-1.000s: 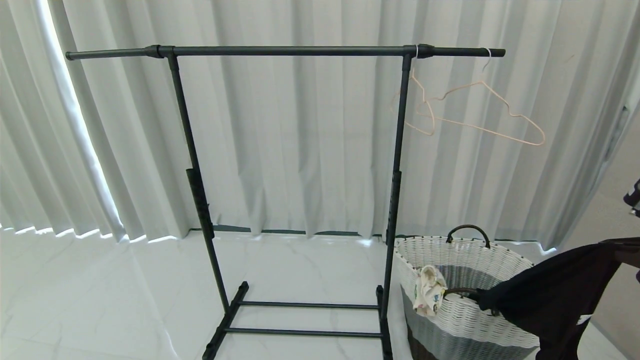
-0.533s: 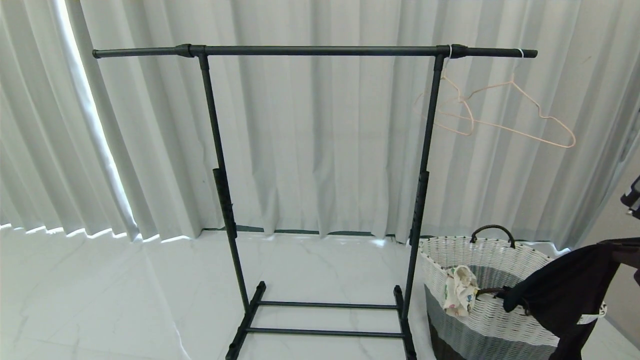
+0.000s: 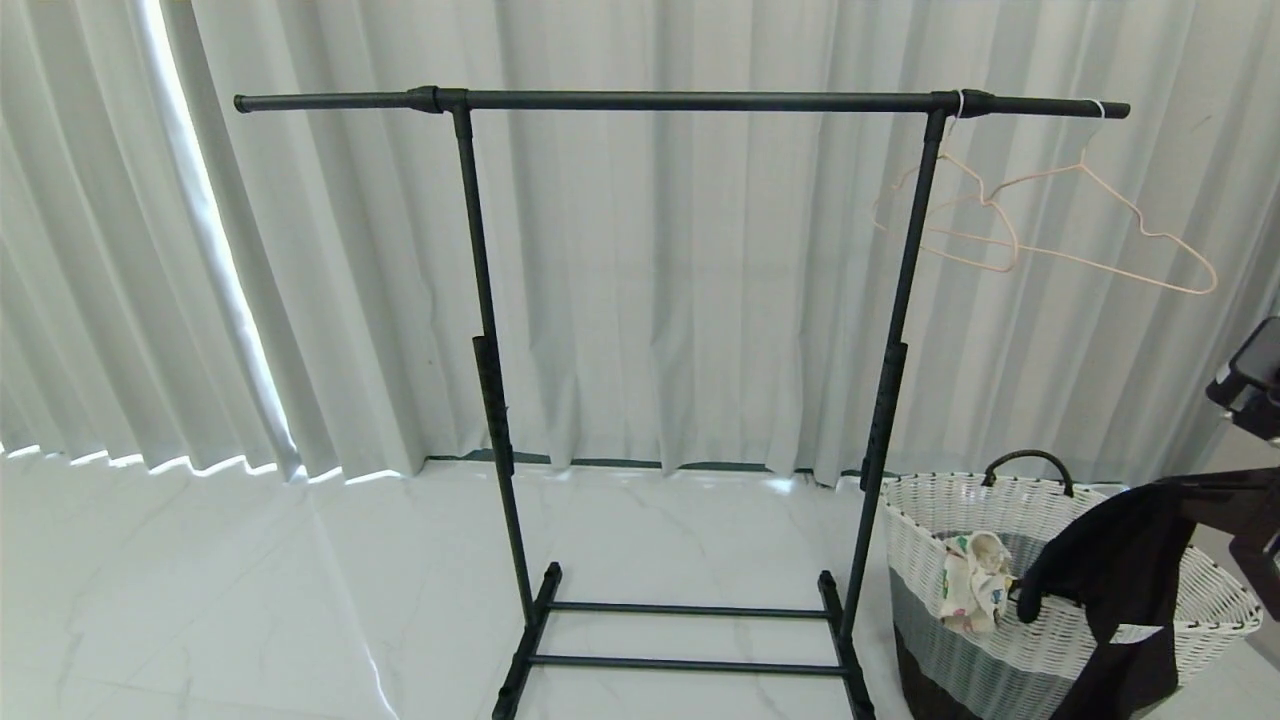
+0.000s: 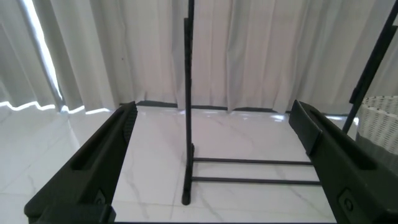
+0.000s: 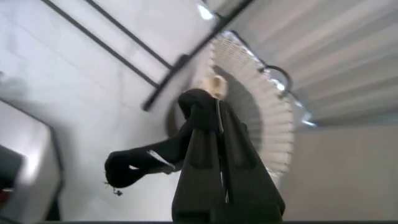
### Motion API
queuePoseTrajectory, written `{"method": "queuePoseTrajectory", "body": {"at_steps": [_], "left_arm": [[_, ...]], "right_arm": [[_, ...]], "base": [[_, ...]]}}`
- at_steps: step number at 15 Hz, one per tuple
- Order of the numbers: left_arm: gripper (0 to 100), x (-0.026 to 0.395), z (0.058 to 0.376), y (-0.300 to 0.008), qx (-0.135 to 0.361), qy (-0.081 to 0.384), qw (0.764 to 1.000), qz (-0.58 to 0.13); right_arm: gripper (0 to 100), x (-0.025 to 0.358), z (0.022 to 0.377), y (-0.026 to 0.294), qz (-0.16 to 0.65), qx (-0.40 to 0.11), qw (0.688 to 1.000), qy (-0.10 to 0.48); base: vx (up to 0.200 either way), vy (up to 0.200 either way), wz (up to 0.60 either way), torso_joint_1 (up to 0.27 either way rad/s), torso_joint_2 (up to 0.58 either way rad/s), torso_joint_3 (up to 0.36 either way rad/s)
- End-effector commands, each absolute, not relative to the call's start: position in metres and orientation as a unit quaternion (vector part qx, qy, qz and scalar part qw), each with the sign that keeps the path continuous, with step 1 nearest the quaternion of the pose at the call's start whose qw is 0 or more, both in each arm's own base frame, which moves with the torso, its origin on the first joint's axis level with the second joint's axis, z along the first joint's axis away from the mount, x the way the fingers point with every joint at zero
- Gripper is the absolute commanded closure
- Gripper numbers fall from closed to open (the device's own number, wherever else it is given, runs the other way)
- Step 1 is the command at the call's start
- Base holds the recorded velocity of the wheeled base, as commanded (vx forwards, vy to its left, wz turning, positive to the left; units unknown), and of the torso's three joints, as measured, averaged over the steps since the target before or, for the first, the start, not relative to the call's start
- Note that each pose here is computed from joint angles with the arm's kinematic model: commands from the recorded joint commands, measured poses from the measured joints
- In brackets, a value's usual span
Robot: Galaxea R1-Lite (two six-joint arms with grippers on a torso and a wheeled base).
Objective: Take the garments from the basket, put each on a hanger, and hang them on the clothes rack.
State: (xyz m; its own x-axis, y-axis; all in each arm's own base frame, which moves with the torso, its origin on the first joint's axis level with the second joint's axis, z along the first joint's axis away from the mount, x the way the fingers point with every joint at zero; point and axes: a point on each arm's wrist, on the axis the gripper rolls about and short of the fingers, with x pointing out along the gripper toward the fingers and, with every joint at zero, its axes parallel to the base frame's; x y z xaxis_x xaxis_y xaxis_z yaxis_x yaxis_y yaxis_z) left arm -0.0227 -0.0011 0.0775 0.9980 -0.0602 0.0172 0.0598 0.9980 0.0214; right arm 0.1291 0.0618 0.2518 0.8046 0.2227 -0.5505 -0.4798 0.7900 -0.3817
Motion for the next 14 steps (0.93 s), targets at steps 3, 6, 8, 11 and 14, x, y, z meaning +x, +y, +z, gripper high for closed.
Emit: {"method": "queuePoseTrajectory", "body": {"at_steps": [3,6,8,11,14], "left_arm": [[0,-0.023,0.077,-0.001,0.029,-0.007,0.999,-0.034],[0,-0.023,0.077,-0.001,0.045,-0.007,0.998,-0.042],[0,-0.023,0.077,-0.001,0.048,-0.008,0.998,-0.042],[0,-0.024,0.104,-0.002,0.049,-0.028,0.997,-0.062],[0,0.023,0.191,-0.004,-0.023,0.01,0.997,-0.079]], "right_arm": [[100,0.159,0.256,0.131,0.266,-0.175,0.907,0.276],[100,0.199,0.269,0.183,0.296,-0.105,0.905,0.287],[100,0.217,0.269,0.2,0.305,-0.095,0.902,0.29],[100,0.237,0.265,0.22,0.317,-0.07,0.897,0.299],[100,0.244,0.265,0.227,0.319,-0.052,0.902,0.286]], "base": [[0.0,0.0,0.0,0.0,0.0,0.0],[0.0,0.0,0.0,0.0,0.0,0.0],[0.0,0.0,0.0,0.0,0.0,0.0],[0.0,0.0,0.0,0.0,0.0,0.0],[0.0,0.0,0.0,0.0,0.0,0.0]]}}
